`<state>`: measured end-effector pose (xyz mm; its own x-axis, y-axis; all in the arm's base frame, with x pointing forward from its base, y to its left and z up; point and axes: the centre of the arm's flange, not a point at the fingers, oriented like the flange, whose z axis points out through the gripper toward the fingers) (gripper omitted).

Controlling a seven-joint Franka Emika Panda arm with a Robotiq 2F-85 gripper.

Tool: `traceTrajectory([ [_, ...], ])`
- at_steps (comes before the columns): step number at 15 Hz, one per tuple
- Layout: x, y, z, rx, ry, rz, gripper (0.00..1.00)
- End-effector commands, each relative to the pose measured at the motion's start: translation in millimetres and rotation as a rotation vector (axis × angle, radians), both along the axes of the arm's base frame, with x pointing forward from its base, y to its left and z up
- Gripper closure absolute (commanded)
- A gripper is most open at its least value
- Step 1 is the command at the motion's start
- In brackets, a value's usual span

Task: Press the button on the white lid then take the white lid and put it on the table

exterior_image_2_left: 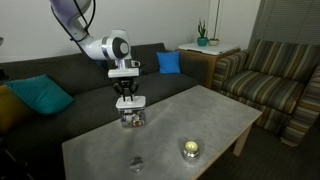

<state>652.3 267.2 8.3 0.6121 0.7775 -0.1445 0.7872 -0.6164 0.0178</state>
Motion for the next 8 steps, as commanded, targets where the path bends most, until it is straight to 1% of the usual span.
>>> traceTrajectory([
  [1,-10.3,-2.1,24.6,-0.026,-0.052,0.03,0.29],
  [4,-7.6,-1.4,33.6,-0.022,-0.082,0.035,0.08],
  [5,-6.8,-1.6,33.5,-0.016,-0.091,0.034,0.02],
  [6,-6.4,-2.3,32.8,-0.004,-0.097,0.034,0.0],
  [8,-5.1,-4.1,27.8,0.022,-0.12,0.028,0.0],
])
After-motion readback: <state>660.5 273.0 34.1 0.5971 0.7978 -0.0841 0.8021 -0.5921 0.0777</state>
